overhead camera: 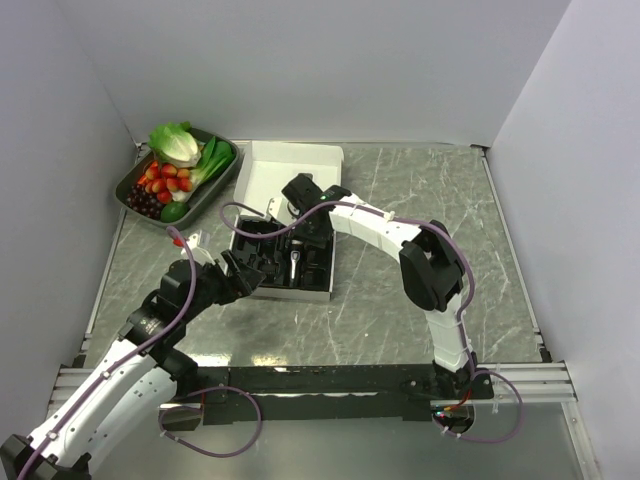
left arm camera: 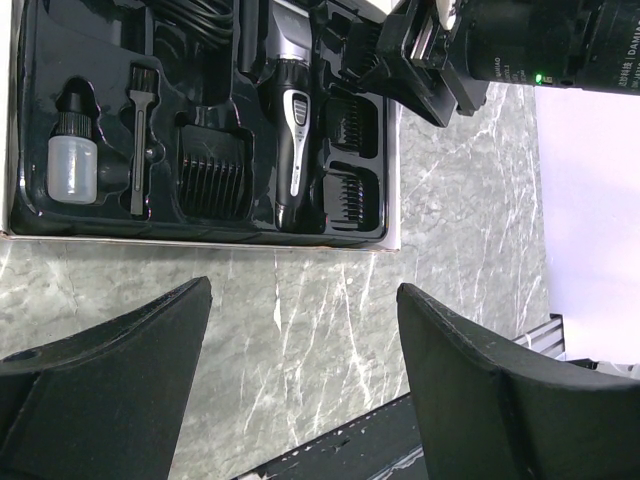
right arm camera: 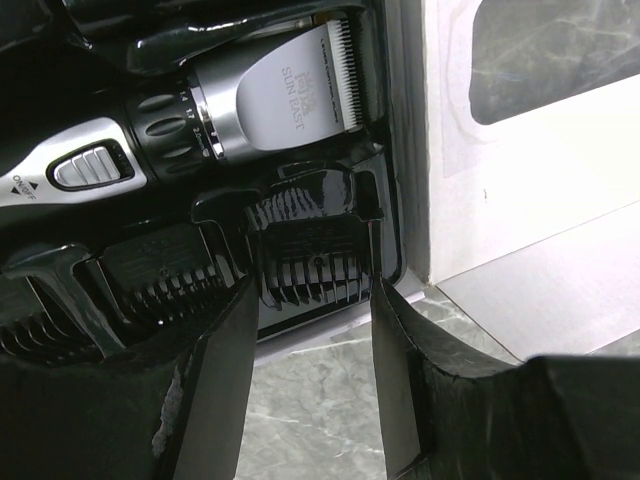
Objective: Sort the hair-cutting tools
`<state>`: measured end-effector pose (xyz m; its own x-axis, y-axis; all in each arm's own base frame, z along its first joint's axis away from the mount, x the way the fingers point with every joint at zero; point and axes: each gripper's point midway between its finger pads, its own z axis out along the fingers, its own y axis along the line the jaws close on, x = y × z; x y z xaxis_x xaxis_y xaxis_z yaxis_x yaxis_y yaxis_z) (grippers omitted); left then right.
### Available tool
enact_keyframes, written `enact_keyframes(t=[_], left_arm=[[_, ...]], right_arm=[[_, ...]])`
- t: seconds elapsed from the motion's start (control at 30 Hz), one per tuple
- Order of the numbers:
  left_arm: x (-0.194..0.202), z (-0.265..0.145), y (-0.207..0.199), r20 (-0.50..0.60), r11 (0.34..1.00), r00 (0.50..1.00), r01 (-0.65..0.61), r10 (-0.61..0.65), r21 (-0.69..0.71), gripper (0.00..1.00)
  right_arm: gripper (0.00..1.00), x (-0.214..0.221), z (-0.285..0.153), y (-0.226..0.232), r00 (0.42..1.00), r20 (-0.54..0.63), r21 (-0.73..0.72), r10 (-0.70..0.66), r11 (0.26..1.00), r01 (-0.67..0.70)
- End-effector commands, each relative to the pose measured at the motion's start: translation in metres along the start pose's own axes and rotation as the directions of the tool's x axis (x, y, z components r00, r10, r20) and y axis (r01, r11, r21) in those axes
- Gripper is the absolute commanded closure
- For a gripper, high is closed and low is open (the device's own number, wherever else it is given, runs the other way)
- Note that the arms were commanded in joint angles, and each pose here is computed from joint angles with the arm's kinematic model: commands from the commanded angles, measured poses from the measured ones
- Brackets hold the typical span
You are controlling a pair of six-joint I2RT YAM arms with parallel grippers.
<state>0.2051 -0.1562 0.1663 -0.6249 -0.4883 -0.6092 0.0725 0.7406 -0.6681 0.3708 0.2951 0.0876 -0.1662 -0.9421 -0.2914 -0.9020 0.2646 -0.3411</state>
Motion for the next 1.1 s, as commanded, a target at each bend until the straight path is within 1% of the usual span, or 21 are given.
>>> enact_keyframes(t=[0.0, 0.1, 0.23, 0.6, 0.87, 1.07], left_arm=[[-0.015, -0.003, -0.015, 0.041, 0.999, 0.999, -0.014, 0.012, 0.037, 0.19], [-0.014, -0.002, -0.014, 0.038, 0.999, 0.999, -0.016, 0.015, 0.036, 0.19], [-0.014, -0.002, -0.014, 0.038, 0.999, 0.999, -0.014, 0.013, 0.036, 0.19], [-0.013, -0.002, -0.013, 0.037, 0.999, 0.999, -0.017, 0.016, 0.032, 0.19], [-0.013, 0.000, -0.013, 0.035, 0.999, 0.999, -0.019, 0.018, 0.032, 0.19], [-0.013, 0.000, -0.013, 0.036, 0.999, 0.999, -0.014, 0.013, 0.034, 0.19]], right_arm=[[0.84, -0.004, -0.003, -0.007, 1.000, 0.009, -0.006, -0.016, 1.000, 0.016], [0.83, -0.004, 0.000, -0.005, 1.000, 0.009, -0.018, -0.015, 1.000, 0.015], [0.72, -0.007, 0.005, -0.006, 1.000, 0.015, -0.025, -0.010, 1.000, 0.011], [0.69, -0.005, 0.009, -0.005, 1.000, -0.006, -0.035, -0.009, 0.999, 0.008], [0.61, -0.007, -0.001, -0.008, 1.000, 0.003, -0.027, 0.004, 1.000, -0.003], [0.53, -0.017, -0.017, -0.013, 0.999, 0.036, -0.022, 0.021, 1.000, -0.020]])
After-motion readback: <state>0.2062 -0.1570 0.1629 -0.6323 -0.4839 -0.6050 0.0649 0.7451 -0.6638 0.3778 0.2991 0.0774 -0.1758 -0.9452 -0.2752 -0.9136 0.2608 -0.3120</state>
